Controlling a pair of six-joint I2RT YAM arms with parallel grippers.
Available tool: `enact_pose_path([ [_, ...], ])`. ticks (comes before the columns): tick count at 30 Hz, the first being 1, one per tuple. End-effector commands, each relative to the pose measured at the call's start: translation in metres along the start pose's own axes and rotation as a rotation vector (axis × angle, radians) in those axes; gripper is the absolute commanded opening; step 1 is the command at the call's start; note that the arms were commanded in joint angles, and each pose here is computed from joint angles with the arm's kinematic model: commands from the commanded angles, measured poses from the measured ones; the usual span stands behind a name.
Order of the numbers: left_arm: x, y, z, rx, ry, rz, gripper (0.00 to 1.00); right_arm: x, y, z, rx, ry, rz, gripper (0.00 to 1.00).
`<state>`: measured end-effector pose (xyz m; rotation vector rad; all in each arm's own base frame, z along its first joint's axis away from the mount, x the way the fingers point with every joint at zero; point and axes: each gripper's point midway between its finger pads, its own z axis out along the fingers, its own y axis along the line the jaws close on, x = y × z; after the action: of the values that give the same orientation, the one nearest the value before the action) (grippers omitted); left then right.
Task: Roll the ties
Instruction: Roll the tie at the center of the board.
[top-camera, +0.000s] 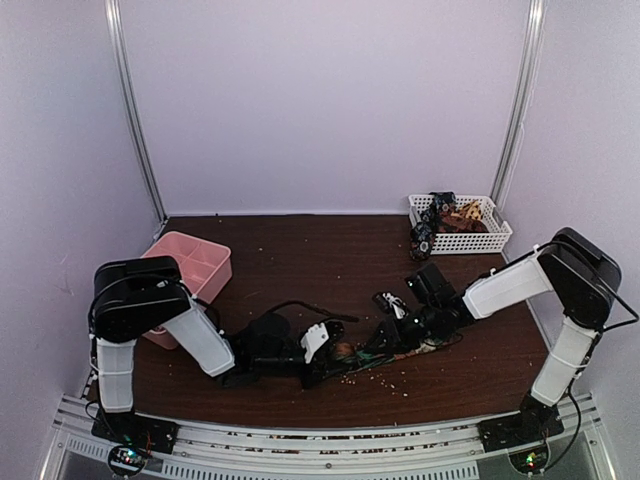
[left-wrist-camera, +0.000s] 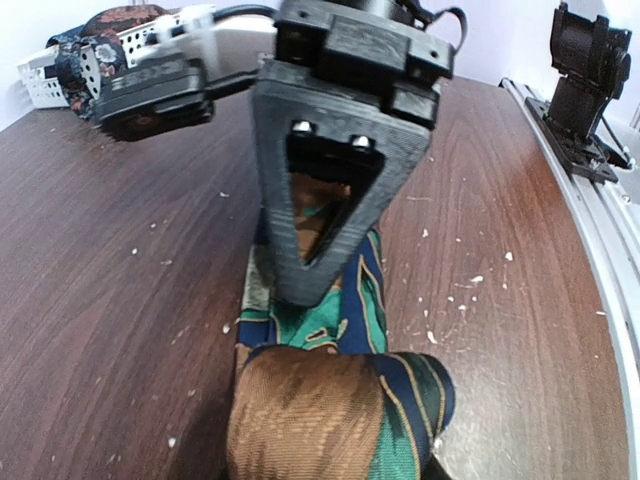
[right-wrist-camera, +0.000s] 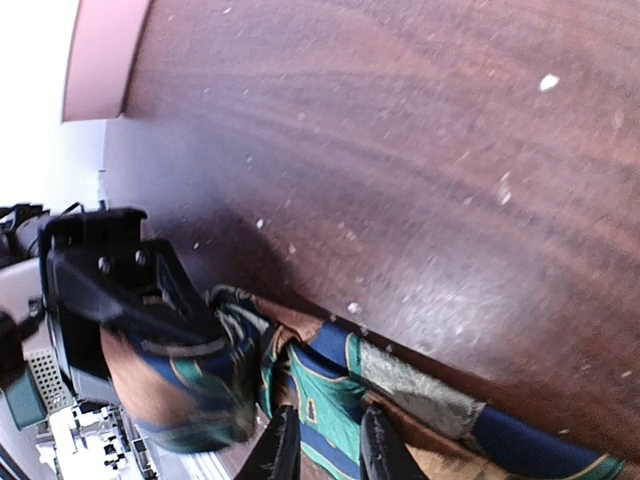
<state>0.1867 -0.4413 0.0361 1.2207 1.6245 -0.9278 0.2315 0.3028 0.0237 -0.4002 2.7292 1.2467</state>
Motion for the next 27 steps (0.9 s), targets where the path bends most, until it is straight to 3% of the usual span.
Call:
enact_pose_path([
  [1,-0.003,0.005,-0.018,-0.015,-0.011,-0.061,0.23,0.042,-0.049,0.002,0.146,0.06,0.12,0.23],
  [4,0.001,0.004,-0.018,-0.018,0.021,-0.059,0.24,0.045,-0.048,0.0,0.142,0.056,0.125,0.23],
  [9,0.033,0.007,-0.007,-0.033,0.191,-0.021,0.24,0.036,-0.037,-0.002,0.105,0.032,0.105,0.24],
  [14,0.052,0.007,-0.005,-0.028,0.281,-0.015,0.24,0.012,0.007,-0.015,-0.018,-0.041,0.056,0.41],
  [18,0.056,0.007,-0.004,-0.029,0.297,-0.019,0.24,0.003,0.04,-0.023,-0.071,-0.063,0.0,0.49],
  [27,0.056,0.007,-0.003,-0.027,0.303,-0.019,0.25,0.005,0.061,-0.004,-0.092,-0.008,-0.026,0.49],
])
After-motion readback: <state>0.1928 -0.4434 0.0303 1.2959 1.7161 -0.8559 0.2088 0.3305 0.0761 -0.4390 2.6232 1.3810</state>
